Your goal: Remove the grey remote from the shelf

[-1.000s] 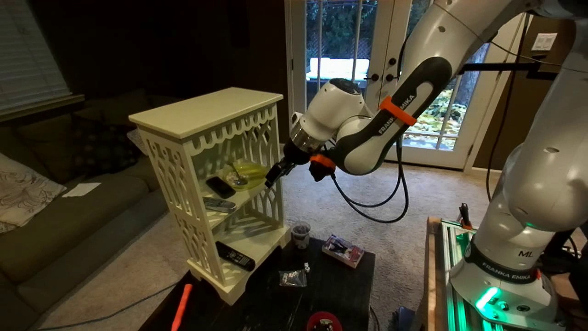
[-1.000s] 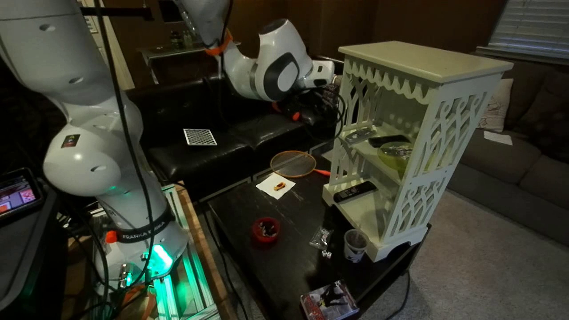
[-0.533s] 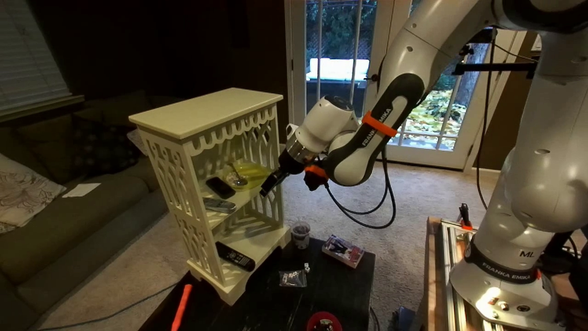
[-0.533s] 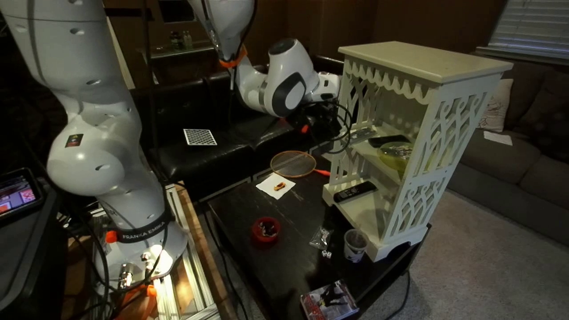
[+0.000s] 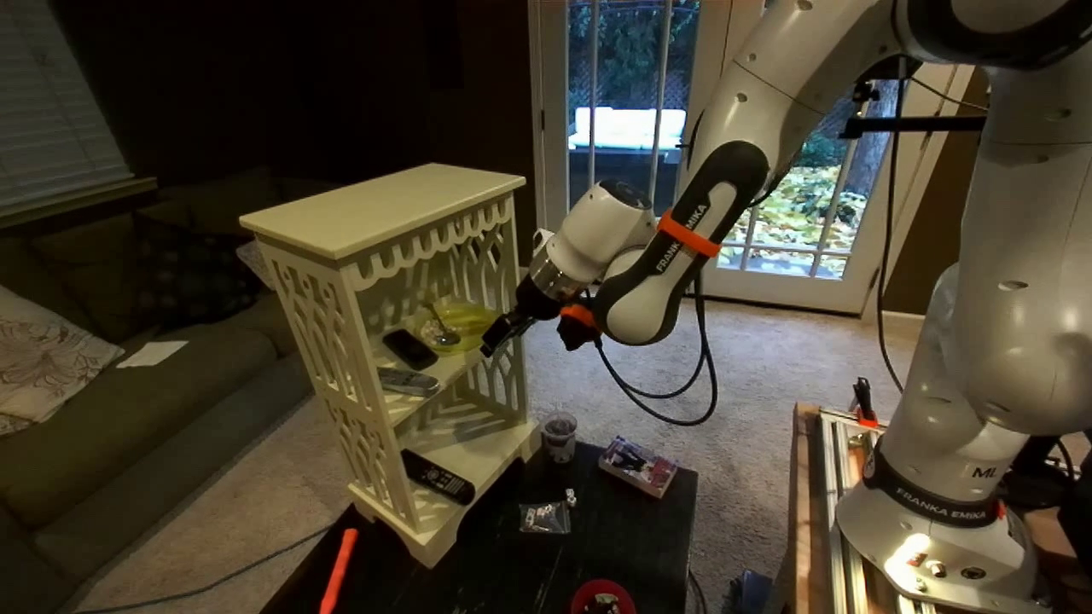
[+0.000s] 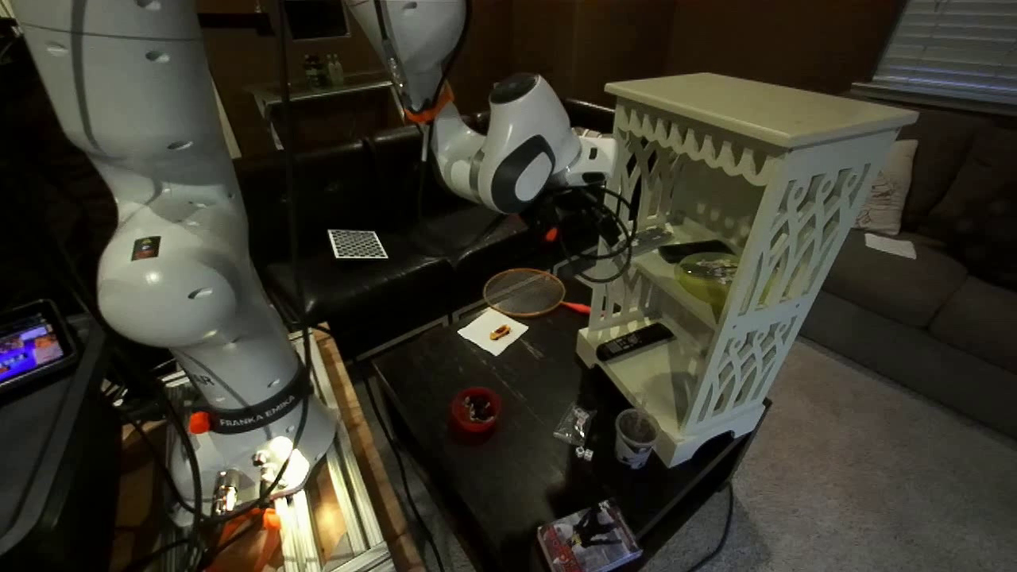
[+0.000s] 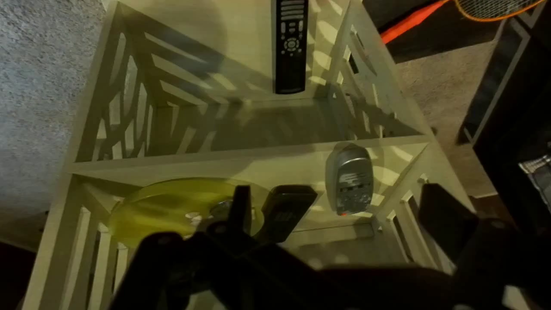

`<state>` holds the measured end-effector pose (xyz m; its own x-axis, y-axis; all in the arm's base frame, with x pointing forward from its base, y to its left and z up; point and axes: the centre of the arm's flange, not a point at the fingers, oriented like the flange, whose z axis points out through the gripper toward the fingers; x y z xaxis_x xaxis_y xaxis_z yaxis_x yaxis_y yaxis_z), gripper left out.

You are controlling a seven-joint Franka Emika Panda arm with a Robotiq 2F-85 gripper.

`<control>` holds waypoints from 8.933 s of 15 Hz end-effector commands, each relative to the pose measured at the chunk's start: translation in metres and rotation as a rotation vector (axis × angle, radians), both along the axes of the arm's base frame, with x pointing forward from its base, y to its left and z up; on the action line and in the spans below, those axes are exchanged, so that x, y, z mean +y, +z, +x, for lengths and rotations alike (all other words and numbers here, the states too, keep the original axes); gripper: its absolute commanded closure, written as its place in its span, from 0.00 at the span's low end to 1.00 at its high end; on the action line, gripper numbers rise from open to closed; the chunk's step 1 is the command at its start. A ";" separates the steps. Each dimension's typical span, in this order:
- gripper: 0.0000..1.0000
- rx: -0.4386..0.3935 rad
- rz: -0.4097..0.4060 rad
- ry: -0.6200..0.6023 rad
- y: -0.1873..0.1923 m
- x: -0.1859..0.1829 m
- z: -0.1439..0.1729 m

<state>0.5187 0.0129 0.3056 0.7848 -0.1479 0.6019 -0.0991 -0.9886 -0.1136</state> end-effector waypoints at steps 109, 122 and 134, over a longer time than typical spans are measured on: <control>0.80 0.025 -0.088 0.889 -0.288 0.048 -0.126; 0.80 0.008 -0.120 0.993 -0.325 0.017 -0.147; 0.55 0.083 -0.033 1.085 -0.362 -0.011 -0.178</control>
